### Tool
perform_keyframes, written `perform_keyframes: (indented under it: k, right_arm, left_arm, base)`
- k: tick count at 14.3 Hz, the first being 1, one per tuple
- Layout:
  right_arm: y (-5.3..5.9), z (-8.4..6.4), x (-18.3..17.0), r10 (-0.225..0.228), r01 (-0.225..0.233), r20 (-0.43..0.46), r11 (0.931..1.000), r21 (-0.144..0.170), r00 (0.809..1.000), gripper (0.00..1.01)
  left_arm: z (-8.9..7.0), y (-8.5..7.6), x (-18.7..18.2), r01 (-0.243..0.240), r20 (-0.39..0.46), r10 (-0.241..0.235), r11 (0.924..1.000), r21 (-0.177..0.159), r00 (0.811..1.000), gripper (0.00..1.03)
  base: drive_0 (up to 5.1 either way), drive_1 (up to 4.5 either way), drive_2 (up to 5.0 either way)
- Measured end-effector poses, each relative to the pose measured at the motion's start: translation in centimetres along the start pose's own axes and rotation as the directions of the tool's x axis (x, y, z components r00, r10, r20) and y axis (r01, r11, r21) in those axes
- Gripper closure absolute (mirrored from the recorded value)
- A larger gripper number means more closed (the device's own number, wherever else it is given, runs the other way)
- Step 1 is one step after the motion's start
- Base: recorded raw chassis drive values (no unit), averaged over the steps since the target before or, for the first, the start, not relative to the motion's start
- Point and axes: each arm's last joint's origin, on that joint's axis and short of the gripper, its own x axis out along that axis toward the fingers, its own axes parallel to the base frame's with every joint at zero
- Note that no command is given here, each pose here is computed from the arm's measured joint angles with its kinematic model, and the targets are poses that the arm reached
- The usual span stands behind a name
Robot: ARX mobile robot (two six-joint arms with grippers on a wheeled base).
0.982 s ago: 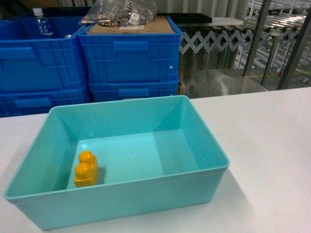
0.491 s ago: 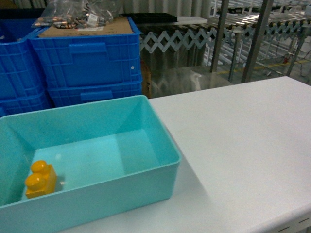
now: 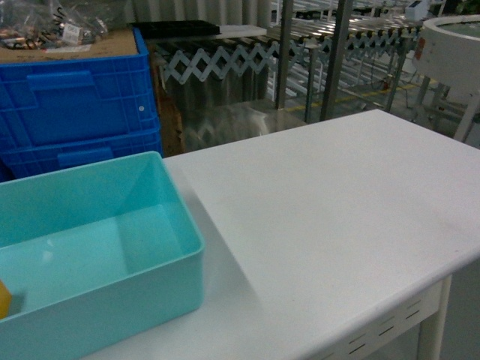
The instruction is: Pick red block from blue box to shelf
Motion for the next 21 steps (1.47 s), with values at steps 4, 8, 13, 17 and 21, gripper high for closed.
perform_keyframes:
  k: [4,8,13,17,21]
  right_arm:
    - [0.0,0.0,0.0,0.0,0.0,0.0,1.0,0.0,1.0,0.76]
    - [0.0,0.0,0.0,0.0,0.0,0.0,1.0,0.0,1.0,0.76]
    - [0.0,0.0,0.0,0.0,0.0,0.0,1.0,0.0,1.0,0.76]
    - [0.0,0.0,0.0,0.0,0.0,0.0,1.0,0.0,1.0,0.76]
    - [0.0,0.0,0.0,0.0,0.0,0.0,1.0,0.0,1.0,0.76]
  left_arm:
    - [0.0,0.0,0.0,0.0,0.0,0.0,1.0,0.0,1.0,0.05]
    - [0.0,0.0,0.0,0.0,0.0,0.0,1.0,0.0,1.0,0.05]
    - [0.0,0.0,0.0,0.0,0.0,0.0,1.0,0.0,1.0,0.05]
    - [0.0,0.0,0.0,0.0,0.0,0.0,1.0,0.0,1.0,0.05]
    - [0.0,0.0,0.0,0.0,0.0,0.0,1.0,0.0,1.0,0.05]
  base:
    - [-1.4,-1.41,-1.4]
    - [-1.5,-1.48,-1.5]
    - [-1.4,-1.42,-1.4]
    - [-1.5,-1.49,-1.5]
    - [-1.4,-1.41,-1.4]
